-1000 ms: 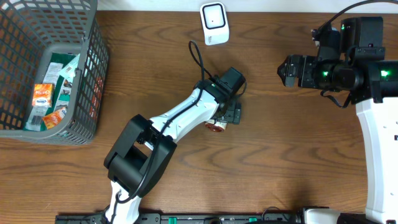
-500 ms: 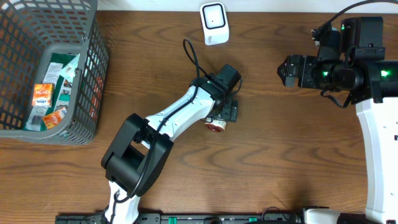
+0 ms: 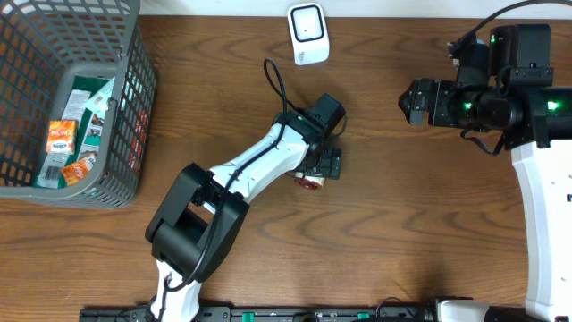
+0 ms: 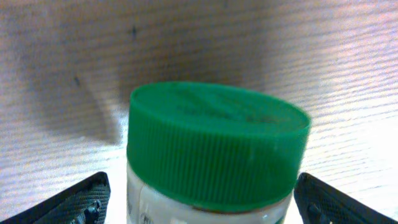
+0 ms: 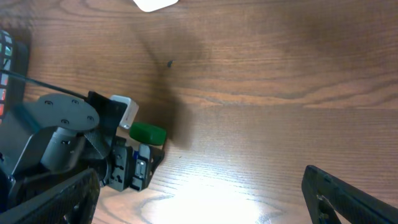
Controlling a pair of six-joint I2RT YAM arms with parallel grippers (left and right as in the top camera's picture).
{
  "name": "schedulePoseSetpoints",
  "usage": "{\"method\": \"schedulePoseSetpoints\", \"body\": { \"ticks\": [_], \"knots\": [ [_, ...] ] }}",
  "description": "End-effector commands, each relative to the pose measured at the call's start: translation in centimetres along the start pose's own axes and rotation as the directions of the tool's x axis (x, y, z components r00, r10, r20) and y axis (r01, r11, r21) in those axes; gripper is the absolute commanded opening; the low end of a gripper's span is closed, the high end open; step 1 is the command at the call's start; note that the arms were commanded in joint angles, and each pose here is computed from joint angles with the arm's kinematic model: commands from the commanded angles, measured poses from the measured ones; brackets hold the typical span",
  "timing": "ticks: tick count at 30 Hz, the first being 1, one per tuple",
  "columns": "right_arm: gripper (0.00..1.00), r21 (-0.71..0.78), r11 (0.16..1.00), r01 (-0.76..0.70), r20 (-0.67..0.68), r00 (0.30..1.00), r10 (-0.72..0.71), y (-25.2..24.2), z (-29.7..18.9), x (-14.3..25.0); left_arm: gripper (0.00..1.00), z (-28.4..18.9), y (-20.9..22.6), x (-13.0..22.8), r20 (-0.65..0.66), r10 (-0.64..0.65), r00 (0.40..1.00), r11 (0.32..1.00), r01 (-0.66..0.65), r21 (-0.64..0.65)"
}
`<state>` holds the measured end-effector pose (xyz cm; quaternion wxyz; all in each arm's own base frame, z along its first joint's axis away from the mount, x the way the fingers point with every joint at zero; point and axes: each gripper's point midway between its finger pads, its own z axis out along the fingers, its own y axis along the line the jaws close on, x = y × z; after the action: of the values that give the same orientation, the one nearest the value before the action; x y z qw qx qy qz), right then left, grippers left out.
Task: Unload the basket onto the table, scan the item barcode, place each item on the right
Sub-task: 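Lower the jar onto the table and hold it upright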
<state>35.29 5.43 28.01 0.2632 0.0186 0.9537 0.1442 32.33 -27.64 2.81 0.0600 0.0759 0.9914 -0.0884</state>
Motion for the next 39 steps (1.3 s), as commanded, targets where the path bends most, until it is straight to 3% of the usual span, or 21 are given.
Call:
{"method": "schedulePoseSetpoints", "body": {
  "ticks": [1, 6, 18, 38, 39],
  "knots": [
    [0.99, -0.011, 1.0, 0.019, 0.013, 1.0, -0.019, 0.3, -0.3, -0.5, 0.92, -1.4, -0.6, -0.2, 0.013, 0.02, 1.0, 1.0, -0.02, 0.019],
    [0.99, -0.011, 1.0, 0.019, 0.013, 1.0, -0.019, 0.3, -0.3, -0.5, 0.84, -1.3, -1.2, 0.5, 0.001, 0.041, 0.999, 0.999, -0.041, 0.017],
    [0.99, -0.011, 1.0, 0.019, 0.013, 1.0, -0.019, 0.3, -0.3, -0.5, 0.84, -1.2, -3.9, 1.3, 0.019, 0.035, 0.999, 0.998, -0.036, 0.044],
    [0.99, -0.011, 1.0, 0.019, 0.013, 1.0, -0.019, 0.3, -0.3, -0.5, 0.87, -1.4, -3.1, -1.5, 0.158, -0.032, 0.987, 0.999, 0.035, -0.015],
    [0.99, -0.011, 1.0, 0.019, 0.013, 1.0, -0.019, 0.3, -0.3, -0.5, 0.93, -1.4, -3.0, -1.6, 0.163, -0.032, 0.986, 0.999, 0.036, -0.021]
  ]
}}
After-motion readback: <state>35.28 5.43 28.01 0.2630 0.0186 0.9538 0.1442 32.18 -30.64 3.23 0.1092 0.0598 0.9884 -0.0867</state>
